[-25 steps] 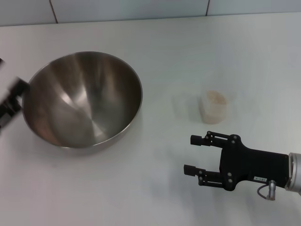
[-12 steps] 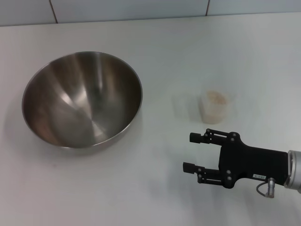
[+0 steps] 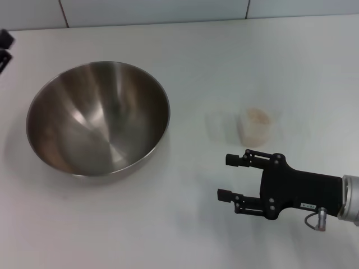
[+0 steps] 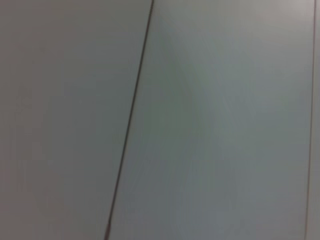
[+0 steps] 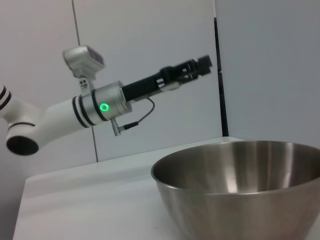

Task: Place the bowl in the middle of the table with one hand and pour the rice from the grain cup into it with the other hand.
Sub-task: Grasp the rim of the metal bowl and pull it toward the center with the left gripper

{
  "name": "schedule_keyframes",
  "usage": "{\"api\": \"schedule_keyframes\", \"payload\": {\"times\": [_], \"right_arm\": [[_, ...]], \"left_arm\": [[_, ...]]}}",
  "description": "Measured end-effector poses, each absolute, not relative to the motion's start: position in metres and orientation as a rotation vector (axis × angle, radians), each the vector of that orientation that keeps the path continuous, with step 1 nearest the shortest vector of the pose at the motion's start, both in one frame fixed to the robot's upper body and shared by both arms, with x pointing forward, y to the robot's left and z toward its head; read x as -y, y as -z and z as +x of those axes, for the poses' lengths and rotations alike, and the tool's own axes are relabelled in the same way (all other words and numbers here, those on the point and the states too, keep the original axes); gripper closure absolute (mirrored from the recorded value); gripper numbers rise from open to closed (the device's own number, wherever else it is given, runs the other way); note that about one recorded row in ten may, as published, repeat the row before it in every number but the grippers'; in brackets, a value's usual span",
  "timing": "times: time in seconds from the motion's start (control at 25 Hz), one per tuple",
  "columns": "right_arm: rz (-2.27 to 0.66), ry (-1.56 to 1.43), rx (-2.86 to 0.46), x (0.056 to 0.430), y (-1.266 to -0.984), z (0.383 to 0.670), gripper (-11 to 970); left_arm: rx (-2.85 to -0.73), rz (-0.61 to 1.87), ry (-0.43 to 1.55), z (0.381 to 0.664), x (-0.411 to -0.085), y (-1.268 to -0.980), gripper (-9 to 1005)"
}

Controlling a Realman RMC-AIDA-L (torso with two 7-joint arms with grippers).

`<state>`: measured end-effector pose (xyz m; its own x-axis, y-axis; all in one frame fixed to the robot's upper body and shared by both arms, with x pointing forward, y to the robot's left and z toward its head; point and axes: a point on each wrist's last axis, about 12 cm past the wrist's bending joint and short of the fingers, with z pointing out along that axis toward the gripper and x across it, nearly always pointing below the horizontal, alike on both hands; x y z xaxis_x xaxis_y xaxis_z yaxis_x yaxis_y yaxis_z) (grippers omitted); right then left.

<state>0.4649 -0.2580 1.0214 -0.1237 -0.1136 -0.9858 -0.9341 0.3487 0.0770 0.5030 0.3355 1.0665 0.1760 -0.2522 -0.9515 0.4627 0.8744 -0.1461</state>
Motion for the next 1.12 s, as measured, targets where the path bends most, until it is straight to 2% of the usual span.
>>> {"api": "schedule_keyframes", "payload": {"times": [0.08,0.2,0.44,0.84,1.08,1.12], "right_arm": [[-0.987,-0.947,-1.526,0.258,-1.022,0.466,239],[-0.986,-0.945,-1.526,0.258,-1.022,0.466,238],[-0.988,-0.936,-1.526,0.258,-1.023,0.469,238],[-0.985,-0.922,-1.539,0.257,-1.021,0.471,238],[-0.975,-0.917,-1.536,0.257,-1.022,0.472,240],[-0.975,-0.917,-1.536,0.257,-1.022,0.472,240]], "left_arm": [[-1.413,0.263,0.540,0.519,-0.337,-1.070,224],[-1.480,0.295,0.556,0.528,-0.337,-1.074,301],[-1.662,0.363,0.546,0.543,-0.339,-1.087,349],[-1.850,0.417,0.494,0.548,-0.343,-1.096,336],[-1.944,0.445,0.539,0.545,-0.342,-1.097,204],[-1.954,0.447,0.546,0.545,-0.341,-1.098,207]]}}
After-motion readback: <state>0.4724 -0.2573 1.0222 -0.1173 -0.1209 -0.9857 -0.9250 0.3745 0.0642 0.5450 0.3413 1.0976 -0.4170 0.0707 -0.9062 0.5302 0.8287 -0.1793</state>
